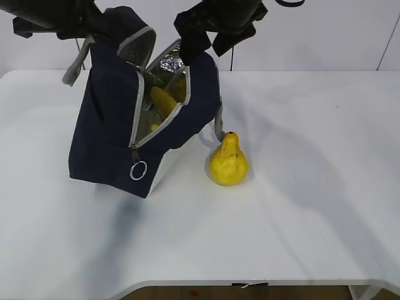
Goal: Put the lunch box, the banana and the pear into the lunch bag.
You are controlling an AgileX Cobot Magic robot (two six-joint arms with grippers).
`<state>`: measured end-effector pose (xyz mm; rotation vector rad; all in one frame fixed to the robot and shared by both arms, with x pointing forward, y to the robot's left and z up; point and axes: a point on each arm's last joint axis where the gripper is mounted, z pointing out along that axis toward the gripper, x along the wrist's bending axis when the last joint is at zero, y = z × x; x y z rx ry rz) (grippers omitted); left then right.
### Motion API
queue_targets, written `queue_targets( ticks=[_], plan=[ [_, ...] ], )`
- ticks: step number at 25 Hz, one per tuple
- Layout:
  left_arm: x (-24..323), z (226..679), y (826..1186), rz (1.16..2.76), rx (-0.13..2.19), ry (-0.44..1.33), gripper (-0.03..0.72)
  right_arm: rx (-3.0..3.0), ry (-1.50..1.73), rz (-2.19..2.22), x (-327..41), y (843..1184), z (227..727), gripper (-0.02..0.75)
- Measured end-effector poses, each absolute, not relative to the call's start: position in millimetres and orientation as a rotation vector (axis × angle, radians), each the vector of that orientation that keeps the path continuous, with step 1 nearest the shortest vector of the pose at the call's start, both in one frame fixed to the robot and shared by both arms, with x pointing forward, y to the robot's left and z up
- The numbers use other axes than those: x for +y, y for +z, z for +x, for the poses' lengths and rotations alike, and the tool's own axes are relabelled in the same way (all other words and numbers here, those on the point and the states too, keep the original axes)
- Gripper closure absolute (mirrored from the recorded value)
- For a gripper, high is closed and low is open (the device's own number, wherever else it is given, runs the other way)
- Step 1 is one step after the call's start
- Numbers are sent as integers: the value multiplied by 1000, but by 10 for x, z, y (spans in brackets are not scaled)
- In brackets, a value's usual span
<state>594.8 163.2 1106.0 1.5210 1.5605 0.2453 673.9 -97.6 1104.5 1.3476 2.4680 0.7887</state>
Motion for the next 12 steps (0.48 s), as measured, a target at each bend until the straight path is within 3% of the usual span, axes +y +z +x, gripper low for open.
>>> queue_targets(
  ticks=[12],
  plan=[
    [1674,5942,11025,1625,1540,326,693,2417,599,1424,-1145,11074,6635,158]
  ],
)
